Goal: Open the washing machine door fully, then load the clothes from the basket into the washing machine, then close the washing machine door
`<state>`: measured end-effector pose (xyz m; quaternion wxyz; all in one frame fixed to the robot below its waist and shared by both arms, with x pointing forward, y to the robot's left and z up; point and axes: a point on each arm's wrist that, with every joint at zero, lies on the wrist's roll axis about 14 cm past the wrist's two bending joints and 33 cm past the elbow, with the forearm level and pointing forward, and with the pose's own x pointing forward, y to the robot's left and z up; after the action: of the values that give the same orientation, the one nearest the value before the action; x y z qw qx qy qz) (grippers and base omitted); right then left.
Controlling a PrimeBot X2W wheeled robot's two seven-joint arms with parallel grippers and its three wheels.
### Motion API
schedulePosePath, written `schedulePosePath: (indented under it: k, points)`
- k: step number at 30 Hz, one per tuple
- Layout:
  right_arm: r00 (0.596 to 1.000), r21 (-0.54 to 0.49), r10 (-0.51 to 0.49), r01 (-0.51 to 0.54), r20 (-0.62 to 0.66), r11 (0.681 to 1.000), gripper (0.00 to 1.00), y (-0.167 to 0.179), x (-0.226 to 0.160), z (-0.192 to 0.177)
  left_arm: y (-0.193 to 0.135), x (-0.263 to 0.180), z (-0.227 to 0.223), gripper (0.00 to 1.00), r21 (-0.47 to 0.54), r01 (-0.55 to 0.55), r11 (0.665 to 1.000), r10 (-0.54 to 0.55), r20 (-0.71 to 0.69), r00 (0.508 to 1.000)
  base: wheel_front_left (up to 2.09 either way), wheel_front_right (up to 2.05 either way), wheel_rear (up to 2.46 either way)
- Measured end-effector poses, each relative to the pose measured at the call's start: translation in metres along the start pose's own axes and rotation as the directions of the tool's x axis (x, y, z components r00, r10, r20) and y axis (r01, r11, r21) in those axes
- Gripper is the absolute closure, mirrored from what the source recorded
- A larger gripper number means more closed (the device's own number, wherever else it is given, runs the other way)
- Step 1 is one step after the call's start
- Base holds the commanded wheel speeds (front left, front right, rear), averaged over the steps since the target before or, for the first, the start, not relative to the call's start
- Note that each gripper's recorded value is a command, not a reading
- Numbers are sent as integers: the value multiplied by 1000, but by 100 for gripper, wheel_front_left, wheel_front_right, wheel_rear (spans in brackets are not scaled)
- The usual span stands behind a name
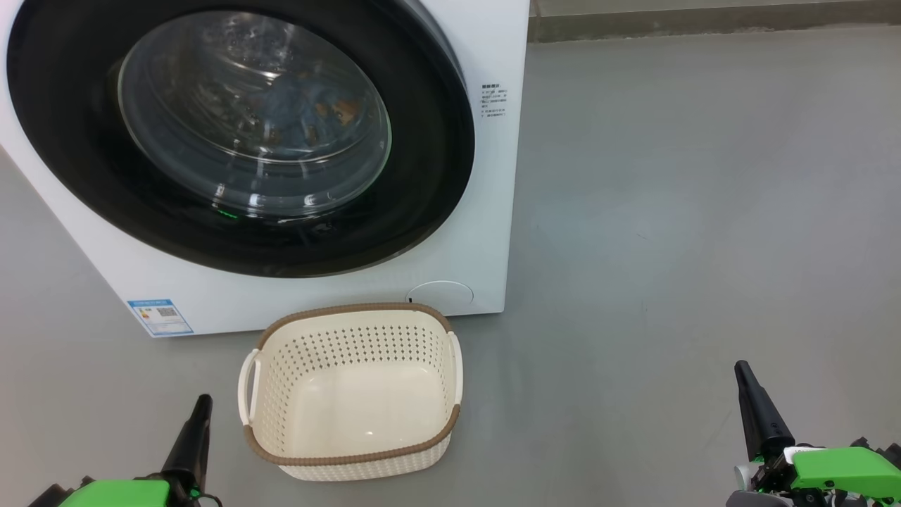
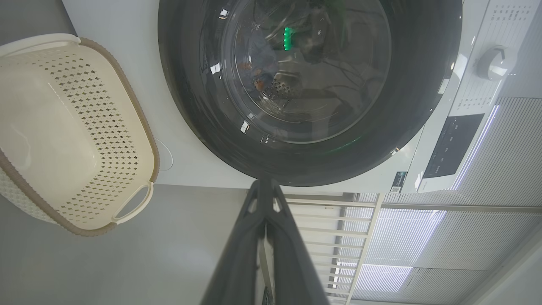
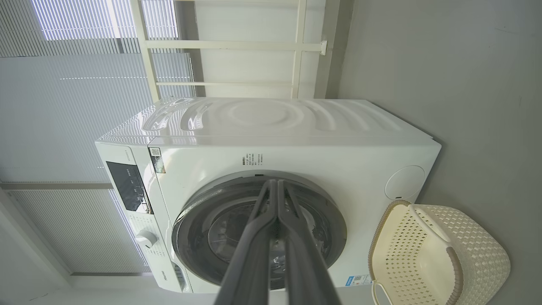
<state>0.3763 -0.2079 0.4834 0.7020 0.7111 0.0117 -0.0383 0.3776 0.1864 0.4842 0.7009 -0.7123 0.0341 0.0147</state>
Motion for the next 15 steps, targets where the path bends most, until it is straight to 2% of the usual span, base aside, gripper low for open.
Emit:
schedulePosePath:
  k: [15]
  points:
    - [1000,0,0,0,0,1000,100,0,0,0,0,0,1,100,-1,0,1000,0,3,1000,0,0,0]
